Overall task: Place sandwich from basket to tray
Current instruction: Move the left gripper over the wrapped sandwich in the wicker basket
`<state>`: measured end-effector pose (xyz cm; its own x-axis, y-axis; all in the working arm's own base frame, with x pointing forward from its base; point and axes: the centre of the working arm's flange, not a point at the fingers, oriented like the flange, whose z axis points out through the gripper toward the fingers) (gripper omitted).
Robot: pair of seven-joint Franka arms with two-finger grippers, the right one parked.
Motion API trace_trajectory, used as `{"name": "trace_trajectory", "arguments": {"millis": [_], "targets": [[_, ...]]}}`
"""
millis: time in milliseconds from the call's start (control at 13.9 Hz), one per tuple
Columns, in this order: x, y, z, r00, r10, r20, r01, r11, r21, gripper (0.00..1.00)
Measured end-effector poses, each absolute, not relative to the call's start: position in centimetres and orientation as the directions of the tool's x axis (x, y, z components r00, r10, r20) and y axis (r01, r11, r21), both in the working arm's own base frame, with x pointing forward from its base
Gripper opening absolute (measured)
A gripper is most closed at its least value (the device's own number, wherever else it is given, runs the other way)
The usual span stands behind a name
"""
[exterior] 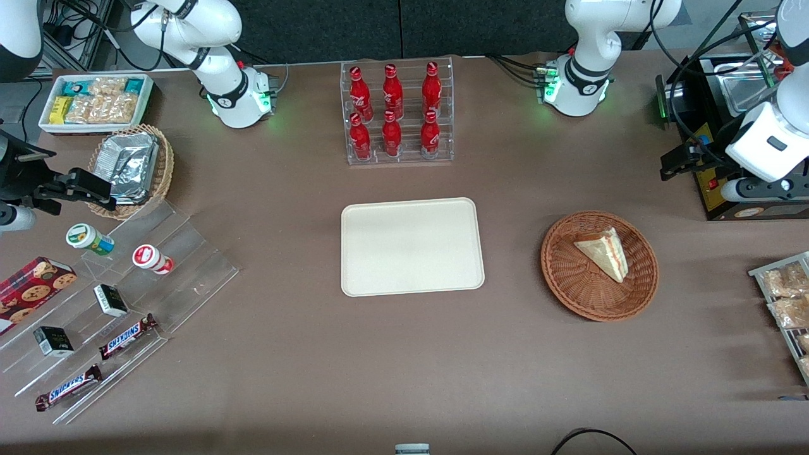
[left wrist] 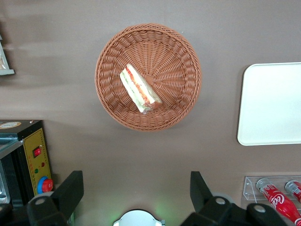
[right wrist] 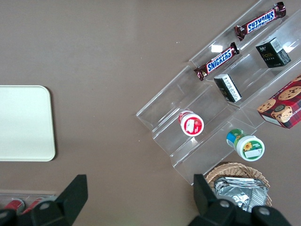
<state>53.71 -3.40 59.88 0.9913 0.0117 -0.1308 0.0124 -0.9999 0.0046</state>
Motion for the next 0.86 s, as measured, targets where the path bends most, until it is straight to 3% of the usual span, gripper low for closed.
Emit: {"name": "trace_trajectory", "arguments": {"millis": [288,576,864], "targets": [[54.2,-3.2,58.9,0.989,-0.003,-0.148,-0.005,-1.0,-0.011,1.0],[56.4,-2.8,52.6,0.982,0.018,-0.187,0.003,-0.997,-0.076,1.0],[56.6,-2.8,44.1,0.974,0.174,-0.148,0.159,-0.982,-0.106,1.0]]}}
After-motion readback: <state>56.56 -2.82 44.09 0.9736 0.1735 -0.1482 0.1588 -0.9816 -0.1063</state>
